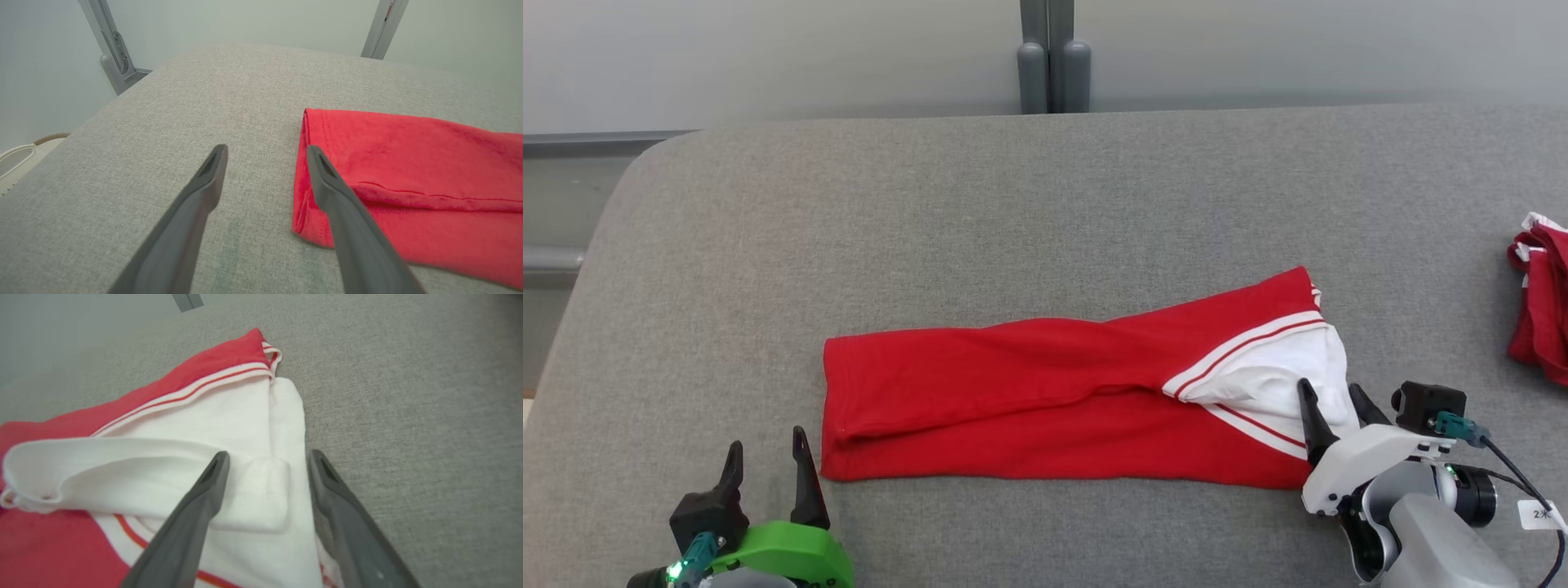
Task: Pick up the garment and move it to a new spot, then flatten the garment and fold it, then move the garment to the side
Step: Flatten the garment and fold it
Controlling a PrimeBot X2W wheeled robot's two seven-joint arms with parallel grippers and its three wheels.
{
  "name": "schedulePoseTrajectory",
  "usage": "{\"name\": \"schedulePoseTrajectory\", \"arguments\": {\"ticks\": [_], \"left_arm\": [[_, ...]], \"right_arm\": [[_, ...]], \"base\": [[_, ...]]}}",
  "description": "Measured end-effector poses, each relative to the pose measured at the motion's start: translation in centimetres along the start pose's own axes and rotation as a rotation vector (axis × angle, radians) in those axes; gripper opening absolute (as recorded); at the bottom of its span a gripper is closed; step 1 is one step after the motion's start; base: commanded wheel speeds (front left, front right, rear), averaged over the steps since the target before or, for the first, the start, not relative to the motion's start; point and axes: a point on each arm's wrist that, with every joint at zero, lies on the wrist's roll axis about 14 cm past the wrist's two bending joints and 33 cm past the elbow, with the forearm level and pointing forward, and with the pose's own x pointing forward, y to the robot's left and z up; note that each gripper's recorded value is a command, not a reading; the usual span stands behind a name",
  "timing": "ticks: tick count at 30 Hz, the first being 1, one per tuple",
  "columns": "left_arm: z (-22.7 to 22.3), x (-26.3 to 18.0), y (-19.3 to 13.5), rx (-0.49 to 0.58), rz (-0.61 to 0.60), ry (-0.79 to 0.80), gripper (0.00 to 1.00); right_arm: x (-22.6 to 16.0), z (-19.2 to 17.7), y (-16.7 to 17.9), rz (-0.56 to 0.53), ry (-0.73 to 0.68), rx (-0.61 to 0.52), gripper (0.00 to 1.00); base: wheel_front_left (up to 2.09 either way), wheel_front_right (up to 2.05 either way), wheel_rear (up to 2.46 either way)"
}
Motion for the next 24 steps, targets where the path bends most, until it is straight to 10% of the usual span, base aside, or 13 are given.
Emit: {"name": "schedulePoseTrajectory", "arguments": {"ticks": [7, 8, 10, 24], "left_arm": [[-0.3, -0.1, 1.0, 0.001, 0.034, 0.008, 1.0], [-0.3, -0.1, 1.1, 0.001, 0.035, 0.01, 1.0], [-0.4, -0.1, 1.1, 0.002, 0.036, 0.012, 1.0], [0.0, 0.0, 0.3, 0.002, 0.01, 0.001, 1.0]], "right_arm": [[1.3, -2.1, 1.7, 0.03, 0.078, 0.008, 1.0], [1.4, -2.3, 1.8, 0.03, 0.087, 0.016, 0.85], [1.5, -2.6, 1.9, 0.031, 0.101, 0.021, 0.0], [2.1, 3.7, -1.8, -0.028, -0.071, 0.006, 0.0]], "base": [[0.0, 0.0, 0.0], [0.0, 0.0, 0.0], [0.0, 0.0, 0.0], [0.0, 0.0, 0.0]]}}
